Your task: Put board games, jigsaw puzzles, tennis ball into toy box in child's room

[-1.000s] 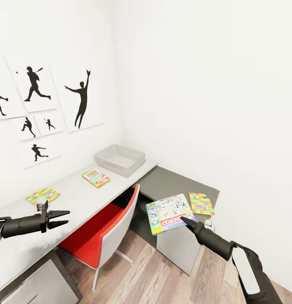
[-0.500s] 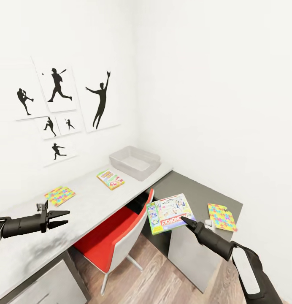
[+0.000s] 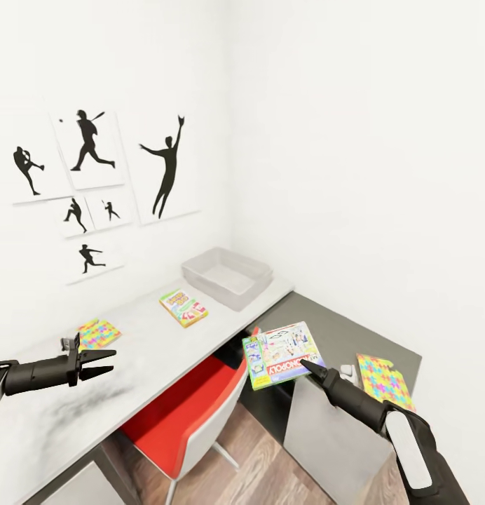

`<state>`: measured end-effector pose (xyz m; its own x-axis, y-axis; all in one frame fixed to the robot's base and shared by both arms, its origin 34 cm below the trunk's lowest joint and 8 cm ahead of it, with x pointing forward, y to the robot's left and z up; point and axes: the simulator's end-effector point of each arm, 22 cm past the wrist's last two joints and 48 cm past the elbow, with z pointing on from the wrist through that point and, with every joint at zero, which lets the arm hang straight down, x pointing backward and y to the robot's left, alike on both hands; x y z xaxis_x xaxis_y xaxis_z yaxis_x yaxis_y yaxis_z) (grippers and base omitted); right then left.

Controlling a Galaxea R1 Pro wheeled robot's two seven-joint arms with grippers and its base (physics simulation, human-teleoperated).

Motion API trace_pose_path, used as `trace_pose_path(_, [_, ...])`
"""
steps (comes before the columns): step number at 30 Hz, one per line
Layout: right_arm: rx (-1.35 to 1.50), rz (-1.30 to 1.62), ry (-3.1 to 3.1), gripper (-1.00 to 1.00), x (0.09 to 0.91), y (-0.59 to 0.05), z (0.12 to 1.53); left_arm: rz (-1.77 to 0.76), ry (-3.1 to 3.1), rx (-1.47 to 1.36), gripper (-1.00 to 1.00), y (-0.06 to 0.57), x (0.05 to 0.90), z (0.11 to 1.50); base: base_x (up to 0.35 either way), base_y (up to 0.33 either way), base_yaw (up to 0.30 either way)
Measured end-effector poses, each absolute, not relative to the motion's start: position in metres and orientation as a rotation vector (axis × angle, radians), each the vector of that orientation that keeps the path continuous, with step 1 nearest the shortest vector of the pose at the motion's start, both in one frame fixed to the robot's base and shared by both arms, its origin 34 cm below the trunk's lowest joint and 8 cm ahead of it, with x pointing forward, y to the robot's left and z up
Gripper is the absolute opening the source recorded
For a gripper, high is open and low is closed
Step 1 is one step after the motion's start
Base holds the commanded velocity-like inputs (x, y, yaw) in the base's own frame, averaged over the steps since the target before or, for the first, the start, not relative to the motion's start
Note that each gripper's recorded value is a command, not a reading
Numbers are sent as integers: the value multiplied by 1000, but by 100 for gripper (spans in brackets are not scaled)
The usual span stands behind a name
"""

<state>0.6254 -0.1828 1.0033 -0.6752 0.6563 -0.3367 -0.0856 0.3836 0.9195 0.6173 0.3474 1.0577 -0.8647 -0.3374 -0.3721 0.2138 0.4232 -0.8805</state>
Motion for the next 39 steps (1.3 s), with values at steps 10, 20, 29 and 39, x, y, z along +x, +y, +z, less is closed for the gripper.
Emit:
trace_pose_path(10, [499,1348,1953,-100,625,-183,997,-1456,2189,-114,100,347,618,1051,249,-60,187])
trace_pose_path(20, [507,1349,1961,-100,625,-183,992,-1459,2197,-121,100,347,618,1046,241,-77,226])
trace_pose_path(29, [511,1349,1964,-100,625,-183,989,-1460,2201,-125,100,347,619,1043,241,-2,270])
trace_pose_path(39, [514,1353,1965,-100,625,-182,987,-1461,2205,-129,100,347,619,1041,240,-68,274])
